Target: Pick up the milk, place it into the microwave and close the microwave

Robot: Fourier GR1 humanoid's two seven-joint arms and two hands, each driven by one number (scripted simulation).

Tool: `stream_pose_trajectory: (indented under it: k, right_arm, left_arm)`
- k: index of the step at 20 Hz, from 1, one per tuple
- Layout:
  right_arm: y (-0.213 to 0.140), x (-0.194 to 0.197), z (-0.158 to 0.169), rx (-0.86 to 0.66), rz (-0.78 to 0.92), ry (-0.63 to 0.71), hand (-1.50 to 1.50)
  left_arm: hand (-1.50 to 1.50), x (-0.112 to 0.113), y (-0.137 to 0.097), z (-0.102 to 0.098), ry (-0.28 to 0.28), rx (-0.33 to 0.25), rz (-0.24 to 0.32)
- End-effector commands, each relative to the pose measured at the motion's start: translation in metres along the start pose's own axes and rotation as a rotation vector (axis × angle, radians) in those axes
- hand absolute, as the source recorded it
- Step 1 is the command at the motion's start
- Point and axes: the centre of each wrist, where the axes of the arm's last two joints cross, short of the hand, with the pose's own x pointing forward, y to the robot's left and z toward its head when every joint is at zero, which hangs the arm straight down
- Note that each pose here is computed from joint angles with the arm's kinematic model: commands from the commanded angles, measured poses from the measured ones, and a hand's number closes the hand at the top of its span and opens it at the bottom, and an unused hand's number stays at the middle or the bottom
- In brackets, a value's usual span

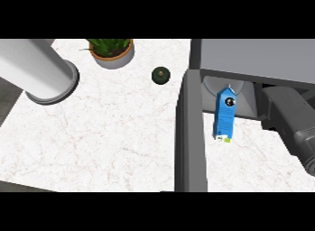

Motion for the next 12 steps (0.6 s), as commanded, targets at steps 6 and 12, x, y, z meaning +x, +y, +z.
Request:
stream_pose_trajectory:
  k: [6,12]
  right_arm:
    - [-0.035,0.020,-0.029,-0.019,0.059,-0.057,1.50]
    - [-0.038,0.010,-0.023,-0.024,0.070,-0.058,1.50]
  left_arm:
    - [-1.50,0.001,0.006,-0.006,0.006,0.002,-0.031]
    - [-1.50,0.002,0.008,-0.009,0.022,-0.012,-0.063]
